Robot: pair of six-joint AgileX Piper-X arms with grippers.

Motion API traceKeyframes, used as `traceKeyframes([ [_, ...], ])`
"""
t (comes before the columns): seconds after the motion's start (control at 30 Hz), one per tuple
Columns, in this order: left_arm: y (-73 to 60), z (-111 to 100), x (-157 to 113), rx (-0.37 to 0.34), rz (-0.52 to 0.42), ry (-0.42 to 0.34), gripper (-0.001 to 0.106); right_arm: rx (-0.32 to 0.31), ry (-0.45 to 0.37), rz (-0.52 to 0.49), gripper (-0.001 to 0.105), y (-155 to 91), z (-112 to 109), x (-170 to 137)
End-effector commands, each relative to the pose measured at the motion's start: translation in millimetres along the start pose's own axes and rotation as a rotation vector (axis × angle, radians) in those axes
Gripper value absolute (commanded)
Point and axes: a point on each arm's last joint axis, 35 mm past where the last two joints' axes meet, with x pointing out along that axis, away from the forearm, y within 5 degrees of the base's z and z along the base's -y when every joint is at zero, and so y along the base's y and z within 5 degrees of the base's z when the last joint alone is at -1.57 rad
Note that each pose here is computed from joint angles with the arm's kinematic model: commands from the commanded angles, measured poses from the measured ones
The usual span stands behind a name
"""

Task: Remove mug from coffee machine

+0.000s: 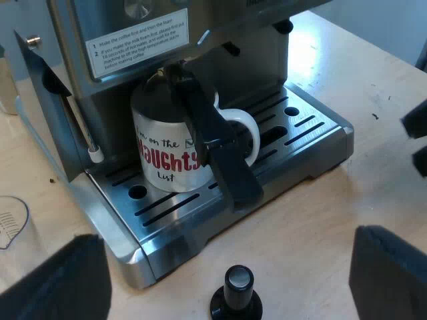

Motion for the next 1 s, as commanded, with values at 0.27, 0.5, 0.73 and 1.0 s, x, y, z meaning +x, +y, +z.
traceKeyframes([
  [0.27,-1.2,2.7,-1.6,0.014,-0.005,-0.014,0.087,-0.032,-0.150,-0.024,0.055,-4.4,-3.4,34.0],
  [0.5,-1.2,2.7,-1.6,0.014,-0.005,-0.014,0.087,-0.050,-0.284,-0.059,0.055,-7.6,-2.4,50.4],
  [0.73,-1.2,2.7,-1.6,0.014,-0.005,-0.014,0.087,-0.049,-0.355,-0.065,0.055,-8.7,0.3,67.4],
  [1.0,-1.2,2.7,-1.6,0.014,-0.005,-0.014,0.087,-0.072,-0.406,-0.022,0.055,2.3,0.6,86.1],
])
